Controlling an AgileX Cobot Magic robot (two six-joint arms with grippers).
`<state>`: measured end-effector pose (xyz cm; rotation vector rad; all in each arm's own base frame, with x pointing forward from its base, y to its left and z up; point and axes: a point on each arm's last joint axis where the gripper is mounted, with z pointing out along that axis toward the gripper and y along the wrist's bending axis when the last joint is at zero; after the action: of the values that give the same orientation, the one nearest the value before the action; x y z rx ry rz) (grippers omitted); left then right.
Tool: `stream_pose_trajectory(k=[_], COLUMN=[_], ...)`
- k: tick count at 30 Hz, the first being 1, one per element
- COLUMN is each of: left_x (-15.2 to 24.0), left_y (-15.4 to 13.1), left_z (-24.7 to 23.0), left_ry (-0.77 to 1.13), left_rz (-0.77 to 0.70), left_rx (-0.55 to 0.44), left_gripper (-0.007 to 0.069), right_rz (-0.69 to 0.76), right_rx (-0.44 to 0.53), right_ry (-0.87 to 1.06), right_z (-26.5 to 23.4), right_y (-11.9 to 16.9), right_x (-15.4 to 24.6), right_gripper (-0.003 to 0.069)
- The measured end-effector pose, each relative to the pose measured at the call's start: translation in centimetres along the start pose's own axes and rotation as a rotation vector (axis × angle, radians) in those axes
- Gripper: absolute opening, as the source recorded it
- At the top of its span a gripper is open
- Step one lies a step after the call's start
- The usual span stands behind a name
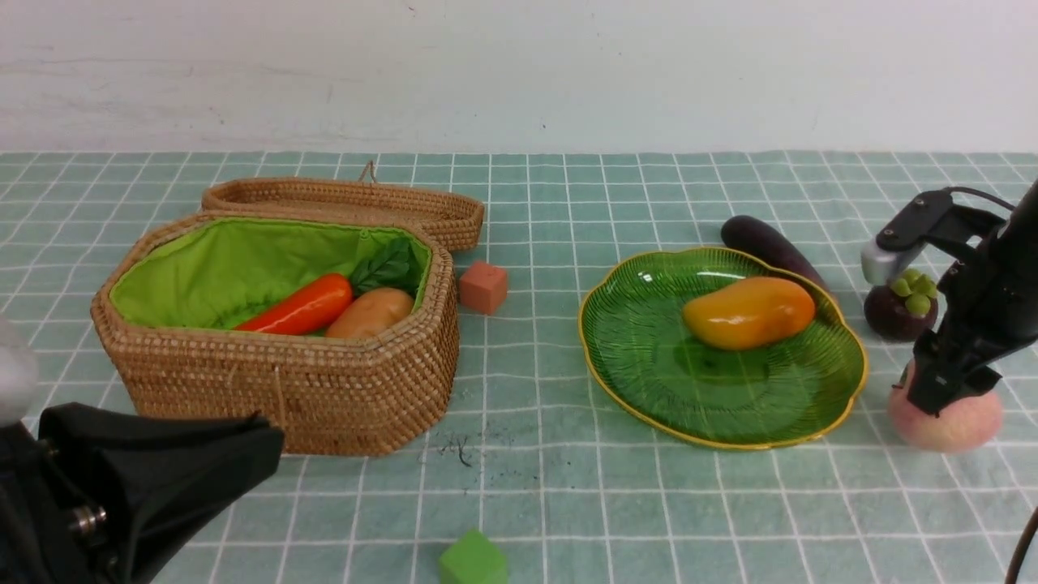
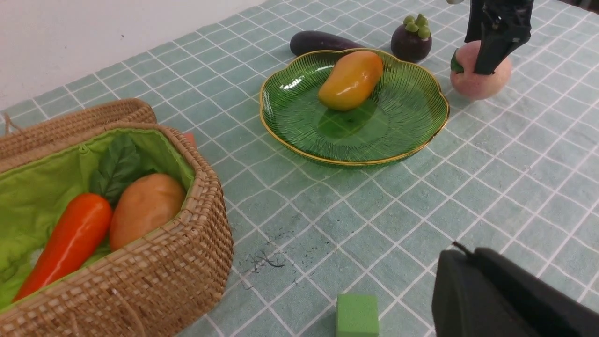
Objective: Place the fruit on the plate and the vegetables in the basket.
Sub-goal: Grab a peach with your right arm and put it on the plate on the right
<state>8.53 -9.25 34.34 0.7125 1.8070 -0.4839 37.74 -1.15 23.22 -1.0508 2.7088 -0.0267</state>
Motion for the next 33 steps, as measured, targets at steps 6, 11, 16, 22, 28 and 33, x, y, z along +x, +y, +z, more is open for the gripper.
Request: stream_pose_trajectory(k=[6,11,16,22,28,33], left_x=[0.0,0.0,-0.1,-0.1,-0.1,-0.1], left_y=[0.0,0.0,0.0,0.0,0.0,0.0], left_z=[0.0,0.0,0.0,0.0,0.0,0.0], left_ry=[0.0,-0.003,-0.009,-0.009,-0.01,-0.01], left_rz=[0.001,0.003,0.006,0.007,0.009,0.009], left_rx=[0.0,0.0,0.001,0.001,0.0,0.0], left_gripper=[0.0003,0.0004,0.0004,0.0004,0.0004,0.0006], right_rz=[0.149,0.198,0.181,0.252,0.276,0.317], right_rx=[-0.09,-0.197,-0.177,-0.138,-0.119,-0.091], right_ry=[-0.144,-0.356,-0.368,-0.366,-0.357,-0.36], right_z=[-2.6,-5.0,-1.8,0.0,0.0,-1.2], right_y=[0.6,3.4,4.9,4.6,4.5,4.4], right_x=[-2.0,-5.6,-8.3,-9.0,-8.9,-8.7], right_gripper=[0.0549,0.0549,0.0548,0.0588,0.0676,0.0646])
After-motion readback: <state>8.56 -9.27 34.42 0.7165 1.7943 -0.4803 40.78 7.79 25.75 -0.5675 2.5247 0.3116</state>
